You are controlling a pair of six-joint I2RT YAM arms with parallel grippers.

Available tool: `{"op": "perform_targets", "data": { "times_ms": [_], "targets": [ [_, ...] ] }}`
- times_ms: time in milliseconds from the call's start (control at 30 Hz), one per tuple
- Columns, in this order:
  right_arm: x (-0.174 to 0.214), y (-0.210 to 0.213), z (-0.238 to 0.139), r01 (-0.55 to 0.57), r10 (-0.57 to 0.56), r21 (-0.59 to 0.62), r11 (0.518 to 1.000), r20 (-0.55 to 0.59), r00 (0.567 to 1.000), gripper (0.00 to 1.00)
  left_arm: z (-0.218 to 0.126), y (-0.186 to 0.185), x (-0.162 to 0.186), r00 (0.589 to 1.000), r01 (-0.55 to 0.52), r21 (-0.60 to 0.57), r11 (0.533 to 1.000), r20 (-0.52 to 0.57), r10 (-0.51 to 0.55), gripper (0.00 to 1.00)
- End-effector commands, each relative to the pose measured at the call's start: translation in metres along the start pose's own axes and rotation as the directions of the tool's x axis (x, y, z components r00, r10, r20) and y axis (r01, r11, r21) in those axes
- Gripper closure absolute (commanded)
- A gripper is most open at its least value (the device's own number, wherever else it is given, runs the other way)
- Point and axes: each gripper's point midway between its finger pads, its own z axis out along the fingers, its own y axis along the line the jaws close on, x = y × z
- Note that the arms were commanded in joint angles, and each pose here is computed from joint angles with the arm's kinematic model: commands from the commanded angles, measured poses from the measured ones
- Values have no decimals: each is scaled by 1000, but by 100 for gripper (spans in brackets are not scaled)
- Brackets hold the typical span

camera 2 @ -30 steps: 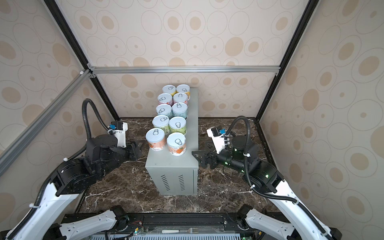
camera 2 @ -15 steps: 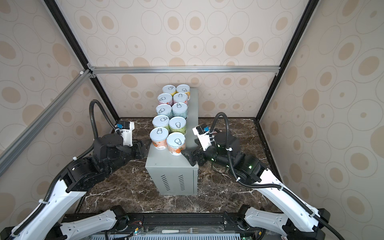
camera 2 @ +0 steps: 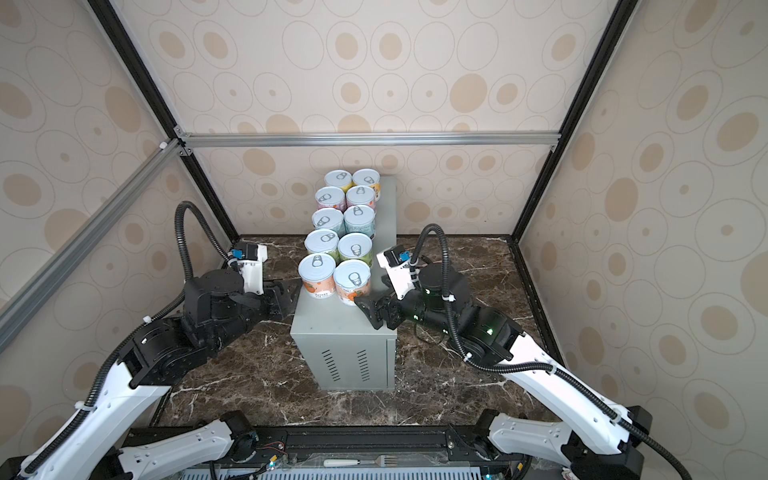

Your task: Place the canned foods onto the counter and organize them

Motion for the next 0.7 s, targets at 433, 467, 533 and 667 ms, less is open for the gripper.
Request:
{"op": "perform_targets", "data": {
  "times_ms": [433,467,533,667],
  "targets": [
    [-14,-7,10,-14,12,52,999,46,999,26,-5,3,0,1000,-23,-3,1000,20,23,51],
    [-14,-7,11,-13,11,51,999,45,999,26,-5,3,0,1000,-23,-4,1000,21,23,51],
    [-14,-7,12,-12,9,52,999,46,999,26,-5,3,0,999,-26,-5,1000,21,26,51],
    [-14,-8,12,-9,6,57,998,47,999,26,-4,5,0,999,-25,-17,1000,25,26,51]
  ]
}}
